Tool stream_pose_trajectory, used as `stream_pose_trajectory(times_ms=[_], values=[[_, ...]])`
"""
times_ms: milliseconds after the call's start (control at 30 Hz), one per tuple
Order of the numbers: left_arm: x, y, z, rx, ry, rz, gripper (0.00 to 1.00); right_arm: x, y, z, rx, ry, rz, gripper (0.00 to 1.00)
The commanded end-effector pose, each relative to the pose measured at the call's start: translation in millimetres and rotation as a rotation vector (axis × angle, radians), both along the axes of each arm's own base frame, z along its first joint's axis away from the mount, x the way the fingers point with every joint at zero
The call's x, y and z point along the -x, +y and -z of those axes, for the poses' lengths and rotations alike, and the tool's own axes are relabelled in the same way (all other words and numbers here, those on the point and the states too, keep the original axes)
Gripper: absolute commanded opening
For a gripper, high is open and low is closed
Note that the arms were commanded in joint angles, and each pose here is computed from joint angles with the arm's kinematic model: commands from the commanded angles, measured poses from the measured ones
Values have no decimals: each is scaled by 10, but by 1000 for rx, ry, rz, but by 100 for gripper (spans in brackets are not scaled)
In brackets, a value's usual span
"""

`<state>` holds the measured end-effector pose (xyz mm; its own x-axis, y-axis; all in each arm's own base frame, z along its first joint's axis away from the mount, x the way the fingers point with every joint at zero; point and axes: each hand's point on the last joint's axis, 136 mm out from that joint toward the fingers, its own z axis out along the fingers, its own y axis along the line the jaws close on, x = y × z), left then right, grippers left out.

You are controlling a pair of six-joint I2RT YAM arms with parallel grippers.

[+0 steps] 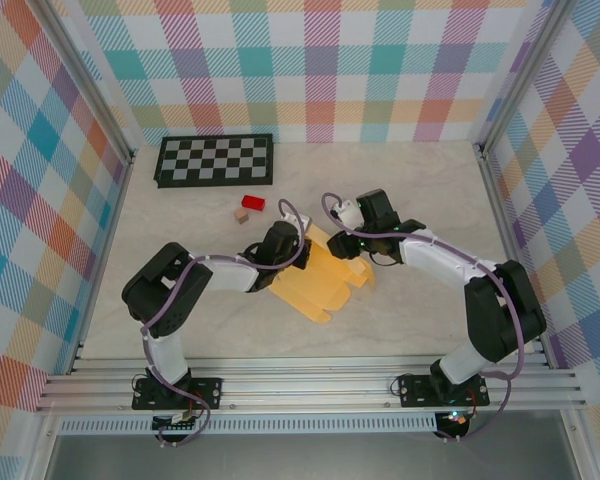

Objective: Fold the paper box

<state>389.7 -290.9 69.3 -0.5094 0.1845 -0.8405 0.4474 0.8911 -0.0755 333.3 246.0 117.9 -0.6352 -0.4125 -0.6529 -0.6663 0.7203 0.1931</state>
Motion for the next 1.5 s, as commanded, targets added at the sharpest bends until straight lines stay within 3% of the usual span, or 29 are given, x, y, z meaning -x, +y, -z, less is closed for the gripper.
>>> stream_pose_trajectory(times_ms=[0,100,300,500,1000,1200,1467], values=[[-176,102,-57,6,-37,-151,0,167,73,182,13,106,6,34],[-250,204,-41,4,7,-276,0,156,62,232,21,119,50,33],[-274,280,22,-46,39,-366,0,141,-24,358,68,131,102,33],[-193,273,125,-60,38,-312,0,94,-40,268,81,106,103,34],[-54,505,156,-195,-8,-305,0,-209,-193,-617,40,79,218,38],[-80,491,149,-200,-10,-317,0,-320,-274,-421,-10,181,424,39],[-70,484,148,-200,-4,-324,0,-406,-275,-90,-66,245,535,47]])
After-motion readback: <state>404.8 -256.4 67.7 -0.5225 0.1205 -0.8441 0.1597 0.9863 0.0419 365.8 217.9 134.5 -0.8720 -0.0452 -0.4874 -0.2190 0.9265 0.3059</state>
